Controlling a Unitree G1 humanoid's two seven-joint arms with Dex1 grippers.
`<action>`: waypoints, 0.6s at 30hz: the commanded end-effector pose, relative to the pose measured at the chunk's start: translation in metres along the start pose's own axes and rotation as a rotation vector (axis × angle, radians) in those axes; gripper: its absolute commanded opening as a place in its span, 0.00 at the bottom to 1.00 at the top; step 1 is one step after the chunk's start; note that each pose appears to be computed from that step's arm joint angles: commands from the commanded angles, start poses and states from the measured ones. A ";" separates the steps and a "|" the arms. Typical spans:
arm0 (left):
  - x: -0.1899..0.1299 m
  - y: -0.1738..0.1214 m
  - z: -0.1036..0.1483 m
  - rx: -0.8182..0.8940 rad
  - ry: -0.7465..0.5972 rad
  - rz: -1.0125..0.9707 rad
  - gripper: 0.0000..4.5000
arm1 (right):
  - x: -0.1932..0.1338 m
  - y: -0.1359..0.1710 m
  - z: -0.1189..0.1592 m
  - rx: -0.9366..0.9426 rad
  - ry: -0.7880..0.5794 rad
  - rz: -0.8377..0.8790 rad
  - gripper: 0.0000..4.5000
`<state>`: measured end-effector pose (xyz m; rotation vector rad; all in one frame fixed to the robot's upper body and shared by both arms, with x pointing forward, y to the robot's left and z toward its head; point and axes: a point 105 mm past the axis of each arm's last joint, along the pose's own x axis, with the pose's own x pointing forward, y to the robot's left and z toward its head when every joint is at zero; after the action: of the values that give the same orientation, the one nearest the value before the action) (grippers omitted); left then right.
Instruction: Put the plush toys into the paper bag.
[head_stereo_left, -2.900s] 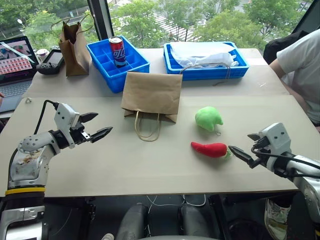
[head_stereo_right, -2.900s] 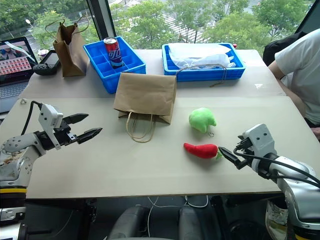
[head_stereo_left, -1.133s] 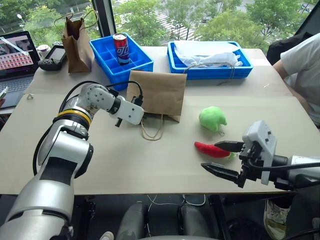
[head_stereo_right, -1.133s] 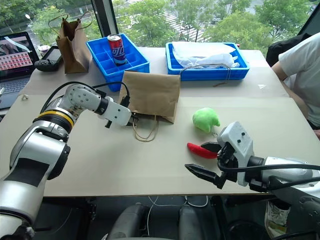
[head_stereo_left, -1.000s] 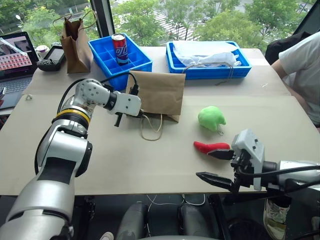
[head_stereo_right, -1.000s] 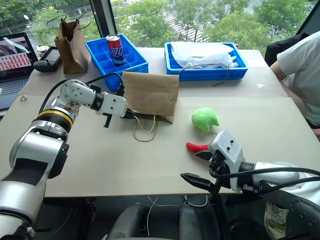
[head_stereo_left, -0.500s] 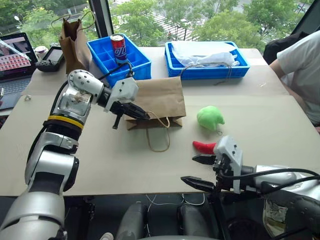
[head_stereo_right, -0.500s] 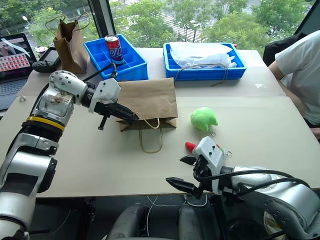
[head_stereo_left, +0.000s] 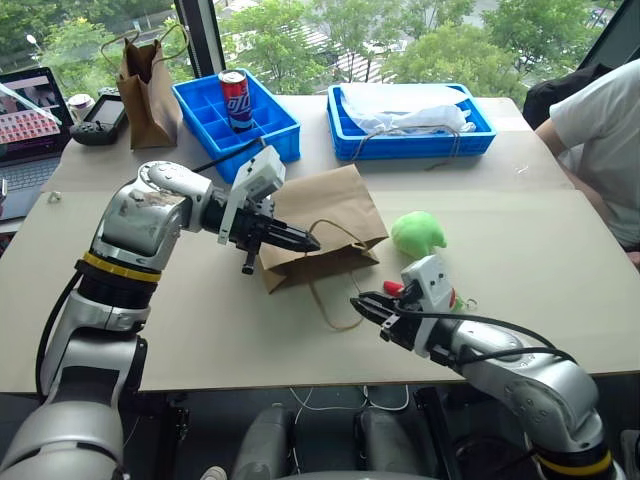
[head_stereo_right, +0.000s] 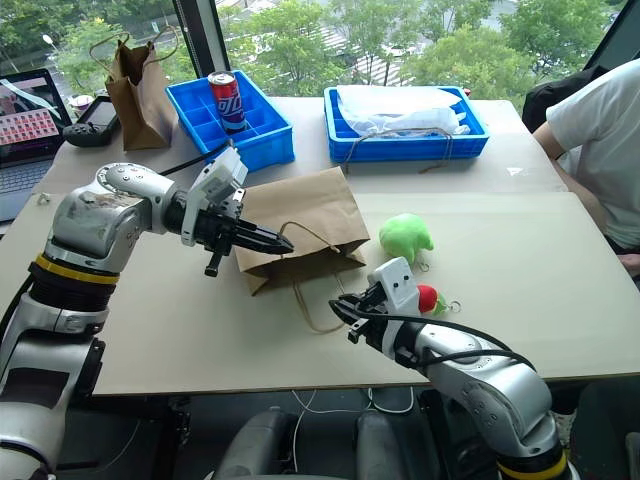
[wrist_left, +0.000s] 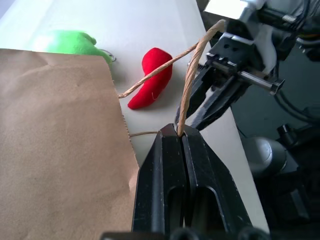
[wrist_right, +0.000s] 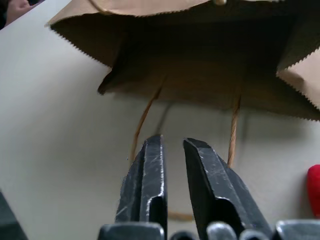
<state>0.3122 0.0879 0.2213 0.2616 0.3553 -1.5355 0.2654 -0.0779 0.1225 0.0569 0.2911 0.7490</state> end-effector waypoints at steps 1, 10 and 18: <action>-0.006 -0.006 0.019 0.023 -0.029 0.004 0.00 | 0.012 0.000 0.011 -0.007 -0.075 -0.012 0.01; -0.005 -0.010 0.019 -0.005 -0.023 -0.006 0.00 | 0.044 -0.018 0.020 -0.043 -0.145 -0.039 0.01; -0.006 -0.005 0.030 -0.046 -0.065 0.040 0.00 | 0.075 -0.027 -0.003 -0.075 -0.073 -0.051 0.01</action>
<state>0.3112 0.0823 0.2338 0.1834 0.3878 -1.4889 0.3295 -0.0478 0.0918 0.0435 0.2342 0.7010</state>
